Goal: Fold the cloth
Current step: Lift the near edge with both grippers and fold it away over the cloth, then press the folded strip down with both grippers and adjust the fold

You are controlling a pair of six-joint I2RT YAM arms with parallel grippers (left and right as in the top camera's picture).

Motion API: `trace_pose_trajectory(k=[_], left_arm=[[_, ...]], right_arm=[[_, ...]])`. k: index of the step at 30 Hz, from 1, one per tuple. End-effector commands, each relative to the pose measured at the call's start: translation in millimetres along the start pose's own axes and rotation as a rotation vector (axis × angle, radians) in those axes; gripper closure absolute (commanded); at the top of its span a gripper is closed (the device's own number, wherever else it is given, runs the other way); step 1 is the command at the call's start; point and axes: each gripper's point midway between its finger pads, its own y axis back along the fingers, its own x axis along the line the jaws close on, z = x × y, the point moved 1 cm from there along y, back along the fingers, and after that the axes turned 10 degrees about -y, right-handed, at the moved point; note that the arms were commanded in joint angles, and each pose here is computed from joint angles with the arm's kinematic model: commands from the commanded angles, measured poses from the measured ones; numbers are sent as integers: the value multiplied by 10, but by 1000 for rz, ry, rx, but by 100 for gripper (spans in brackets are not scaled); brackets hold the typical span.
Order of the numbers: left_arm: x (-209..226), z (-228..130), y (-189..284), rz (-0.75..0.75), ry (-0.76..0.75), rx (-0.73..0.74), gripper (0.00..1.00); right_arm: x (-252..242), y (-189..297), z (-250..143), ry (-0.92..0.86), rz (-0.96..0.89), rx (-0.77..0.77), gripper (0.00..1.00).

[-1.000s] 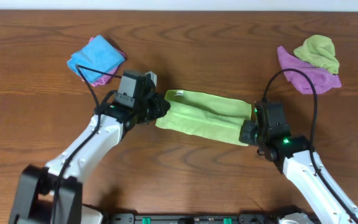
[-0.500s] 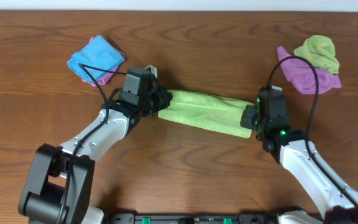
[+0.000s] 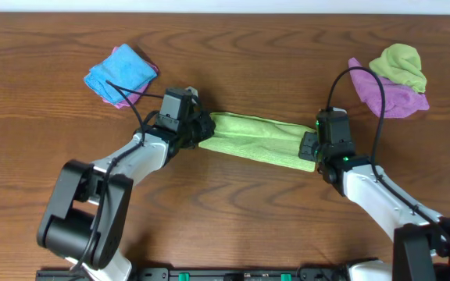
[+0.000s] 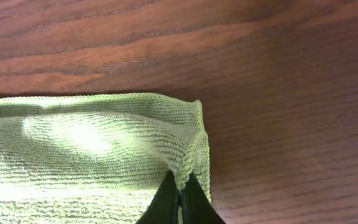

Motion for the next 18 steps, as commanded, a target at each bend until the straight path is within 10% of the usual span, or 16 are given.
trace_pose_trajectory(k=[1, 7, 14, 18], left_arm=[[91, -15, -68, 32, 11, 3, 94], [78, 14, -49, 27, -54, -6, 81], [4, 205, 149, 10, -113, -70, 44], [-76, 355, 337, -12, -117, -124, 41]], right_arm=[[-64, -12, 94, 5, -41, -34, 94], [-71, 4, 103, 6, -45, -38, 56], [-72, 234, 150, 3, -35, -52, 44], [-78, 434, 188, -1, -22, -71, 41]])
